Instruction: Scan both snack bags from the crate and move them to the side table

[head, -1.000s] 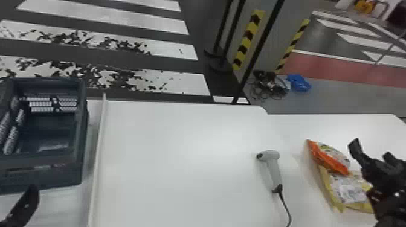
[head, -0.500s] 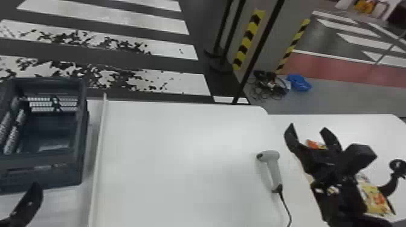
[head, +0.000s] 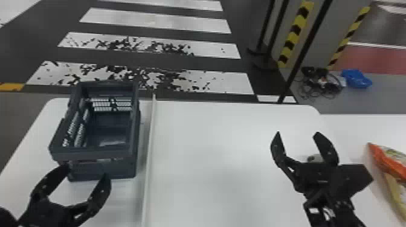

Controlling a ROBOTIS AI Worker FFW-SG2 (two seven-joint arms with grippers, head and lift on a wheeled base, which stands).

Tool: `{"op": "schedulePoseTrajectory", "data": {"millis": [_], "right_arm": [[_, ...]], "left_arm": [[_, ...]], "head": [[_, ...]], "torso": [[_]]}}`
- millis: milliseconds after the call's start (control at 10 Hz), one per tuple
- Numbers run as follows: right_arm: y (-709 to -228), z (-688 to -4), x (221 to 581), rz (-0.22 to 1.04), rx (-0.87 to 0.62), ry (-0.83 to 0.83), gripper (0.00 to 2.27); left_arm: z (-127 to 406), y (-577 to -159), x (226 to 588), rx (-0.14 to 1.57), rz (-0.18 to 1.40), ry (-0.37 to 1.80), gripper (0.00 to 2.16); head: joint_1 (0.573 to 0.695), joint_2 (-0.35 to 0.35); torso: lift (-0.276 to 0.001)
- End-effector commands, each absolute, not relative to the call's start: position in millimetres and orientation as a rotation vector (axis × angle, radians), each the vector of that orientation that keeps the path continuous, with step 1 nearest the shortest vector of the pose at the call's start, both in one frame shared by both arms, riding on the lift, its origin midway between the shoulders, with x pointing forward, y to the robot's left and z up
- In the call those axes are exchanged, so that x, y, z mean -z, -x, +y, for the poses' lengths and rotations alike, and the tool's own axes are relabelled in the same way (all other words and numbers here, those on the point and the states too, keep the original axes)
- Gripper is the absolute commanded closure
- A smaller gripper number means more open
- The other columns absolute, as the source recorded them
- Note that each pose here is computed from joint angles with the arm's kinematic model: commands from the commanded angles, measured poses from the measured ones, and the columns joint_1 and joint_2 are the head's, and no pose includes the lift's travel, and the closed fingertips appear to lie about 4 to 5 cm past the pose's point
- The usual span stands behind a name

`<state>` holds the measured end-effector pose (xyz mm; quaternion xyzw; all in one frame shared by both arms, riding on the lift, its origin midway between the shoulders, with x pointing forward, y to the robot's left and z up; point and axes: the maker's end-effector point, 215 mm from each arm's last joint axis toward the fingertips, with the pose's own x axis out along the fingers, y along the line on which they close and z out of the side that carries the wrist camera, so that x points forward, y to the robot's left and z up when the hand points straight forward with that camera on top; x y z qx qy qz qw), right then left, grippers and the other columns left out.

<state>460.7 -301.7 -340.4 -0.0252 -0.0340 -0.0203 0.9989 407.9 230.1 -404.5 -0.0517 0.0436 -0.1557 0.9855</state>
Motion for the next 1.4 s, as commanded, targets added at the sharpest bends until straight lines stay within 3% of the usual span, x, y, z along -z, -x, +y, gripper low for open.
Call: {"op": "schedulePoseTrajectory", "data": {"millis": [0, 600, 1300], "right_arm": [[-447.2, -284.1, 349.4, -0.075, 0.030, 0.028, 0.06], [-387.1, -251.7, 398.3, -0.060, 0.021, -0.028, 0.06], [-376.0, -220.7, 396.6, -0.071, -0.029, -0.049, 0.06]], "left_arm": [[227.6, -409.2, 405.8, 0.313, 0.089, 0.104, 0.04], [214.2, -410.8, 400.9, 0.259, 0.073, 0.114, 0.04], [191.6, -399.5, 394.8, 0.264, 0.085, 0.088, 0.04]], "head": [[0.695, -0.104], [0.695, -0.053], [0.695, -0.054]], "torso": [[-0.099], [-0.099], [-0.099]]}}
